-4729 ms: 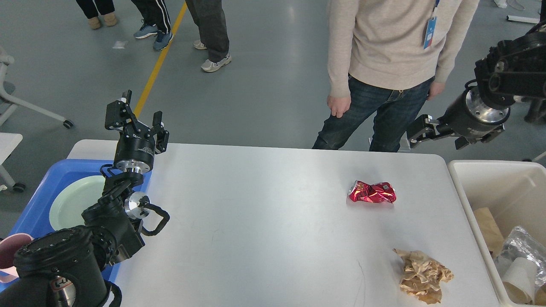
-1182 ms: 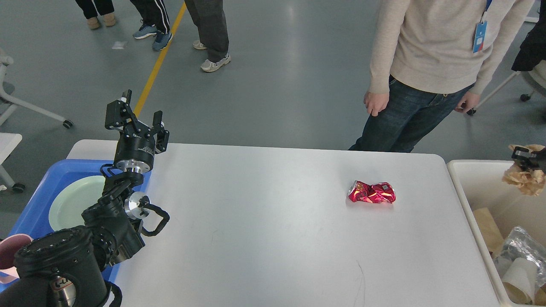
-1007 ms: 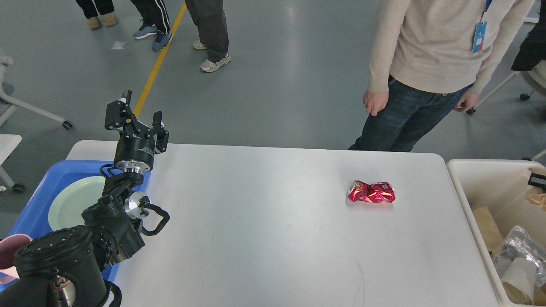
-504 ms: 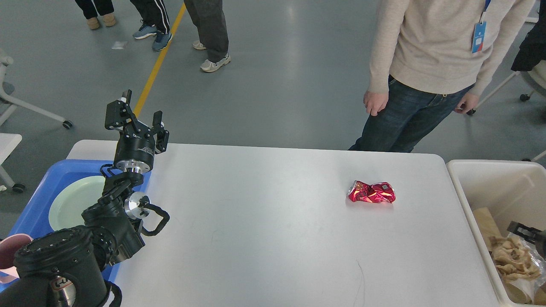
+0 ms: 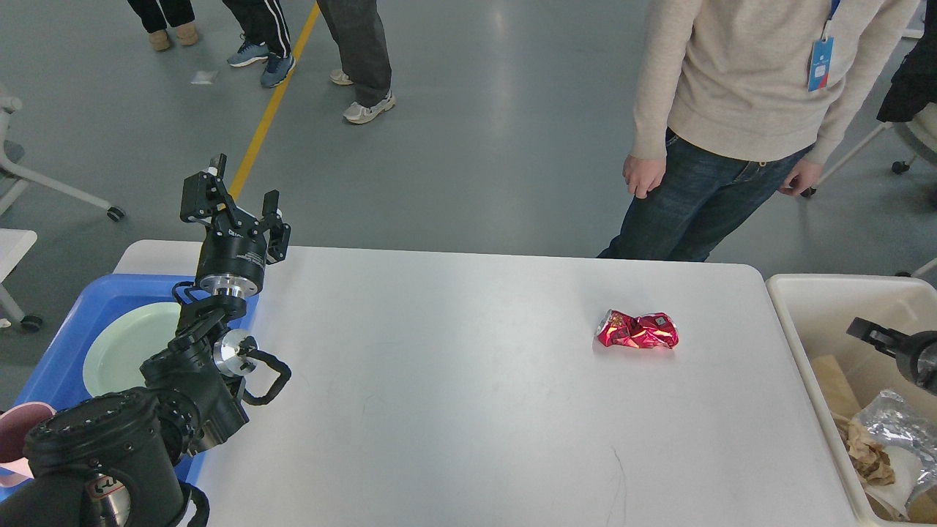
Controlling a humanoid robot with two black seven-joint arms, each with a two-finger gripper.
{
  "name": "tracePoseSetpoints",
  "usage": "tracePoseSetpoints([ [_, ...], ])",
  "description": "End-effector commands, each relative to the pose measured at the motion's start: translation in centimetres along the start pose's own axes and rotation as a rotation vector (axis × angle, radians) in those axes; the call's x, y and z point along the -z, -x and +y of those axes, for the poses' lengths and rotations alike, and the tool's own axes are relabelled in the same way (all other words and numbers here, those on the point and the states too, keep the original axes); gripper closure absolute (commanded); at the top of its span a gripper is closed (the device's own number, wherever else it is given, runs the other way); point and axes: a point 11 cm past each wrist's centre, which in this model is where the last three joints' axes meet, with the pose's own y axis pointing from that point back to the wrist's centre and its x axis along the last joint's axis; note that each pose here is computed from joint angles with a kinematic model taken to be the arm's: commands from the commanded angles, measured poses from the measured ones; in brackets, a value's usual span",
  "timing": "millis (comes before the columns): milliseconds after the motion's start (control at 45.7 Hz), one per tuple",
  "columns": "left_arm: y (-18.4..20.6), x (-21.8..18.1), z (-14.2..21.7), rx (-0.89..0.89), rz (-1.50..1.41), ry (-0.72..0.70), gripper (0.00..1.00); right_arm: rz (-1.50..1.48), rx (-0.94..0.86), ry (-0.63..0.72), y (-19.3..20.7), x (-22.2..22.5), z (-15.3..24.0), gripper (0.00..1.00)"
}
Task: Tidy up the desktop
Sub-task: 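Lift the paper scraps and drop them into the white bin, then move the right gripper down to the red packet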
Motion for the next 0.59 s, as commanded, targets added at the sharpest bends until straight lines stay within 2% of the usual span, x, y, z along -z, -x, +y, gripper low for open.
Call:
tracePoseSetpoints([
  [0,0.0,0.0,0.0,0.000,0.000,0.000,0.03,0.074,0.049,-0.062,-3.5,3.8,1.8,0.00],
  [109,0.0,0.0,0.0,0.000,0.000,0.000,0.03,0.225,0.095,-0.063,-7.4,6.4,4.5,0.00],
  [328,0.0,0.0,0.0,0.000,0.000,0.000,0.03,0.305,0.164,-0.172,-12.3,13.8,11.2,0.00],
  [438,0.0,0.0,0.0,0.000,0.000,0.000,0.03,0.344,0.274,-0.215,-13.9,16.7,15.5,0.00],
  [569,0.0,0.0,0.0,0.001,0.001,0.000,0.03,0.424,0.453,-0.231,-13.8,19.2,20.2,0.00],
])
